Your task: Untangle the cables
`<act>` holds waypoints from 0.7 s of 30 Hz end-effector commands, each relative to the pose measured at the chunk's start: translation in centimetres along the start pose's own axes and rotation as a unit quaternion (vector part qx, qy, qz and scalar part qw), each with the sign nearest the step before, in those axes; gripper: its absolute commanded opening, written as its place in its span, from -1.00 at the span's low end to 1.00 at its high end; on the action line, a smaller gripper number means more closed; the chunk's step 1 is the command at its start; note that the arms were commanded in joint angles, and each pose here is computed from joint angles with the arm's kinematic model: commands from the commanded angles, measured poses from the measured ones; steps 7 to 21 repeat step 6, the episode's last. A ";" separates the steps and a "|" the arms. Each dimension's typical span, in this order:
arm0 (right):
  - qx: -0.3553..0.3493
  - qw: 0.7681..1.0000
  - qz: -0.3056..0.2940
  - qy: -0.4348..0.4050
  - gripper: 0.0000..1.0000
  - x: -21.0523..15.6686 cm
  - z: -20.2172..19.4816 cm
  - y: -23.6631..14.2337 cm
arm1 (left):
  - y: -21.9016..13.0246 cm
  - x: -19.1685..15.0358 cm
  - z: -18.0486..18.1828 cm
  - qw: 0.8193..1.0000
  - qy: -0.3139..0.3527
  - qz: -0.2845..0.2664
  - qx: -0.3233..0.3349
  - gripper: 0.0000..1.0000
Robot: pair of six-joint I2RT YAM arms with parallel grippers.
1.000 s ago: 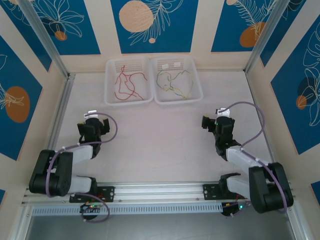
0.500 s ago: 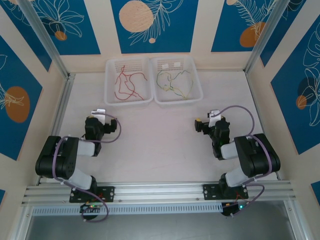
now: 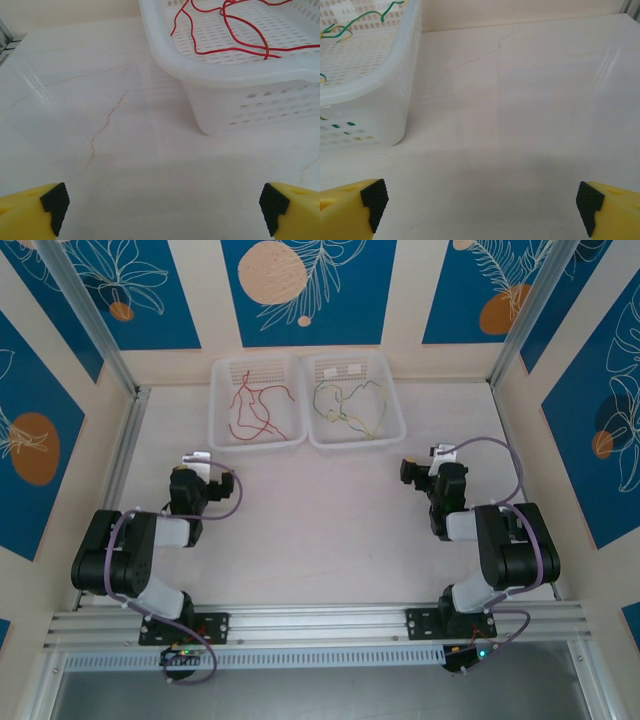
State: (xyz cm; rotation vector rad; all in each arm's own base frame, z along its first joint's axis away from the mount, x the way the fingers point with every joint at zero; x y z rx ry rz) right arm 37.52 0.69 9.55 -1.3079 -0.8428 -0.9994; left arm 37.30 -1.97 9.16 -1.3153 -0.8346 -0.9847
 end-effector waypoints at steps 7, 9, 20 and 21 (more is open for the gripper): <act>0.006 1.000 -0.008 0.010 0.99 0.6 0.0 -0.1 | 0.2 0.5 -0.1 1.000 0.002 -0.006 -0.008 1.00; 0.006 1.000 -0.008 0.010 0.99 0.6 0.0 -0.1 | 0.2 0.5 -0.1 1.000 0.002 -0.006 -0.008 1.00; 0.006 1.000 -0.008 0.010 0.99 0.6 0.0 -0.1 | 0.2 0.5 -0.1 1.000 0.002 -0.006 -0.008 1.00; 0.006 1.000 -0.008 0.010 0.99 0.6 0.0 -0.1 | 0.2 0.5 -0.1 1.000 0.002 -0.006 -0.008 1.00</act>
Point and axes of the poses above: each hand's point on the last joint's axis, 136 mm out from that joint toward the fingers, its own y axis out along the fingers, its own z axis along the line the jaws close on, x = y × z, the point moved 2 cm from there along -y, back along the fingers, and after that the axes turned 1 degree about y, right-handed, at the moved point
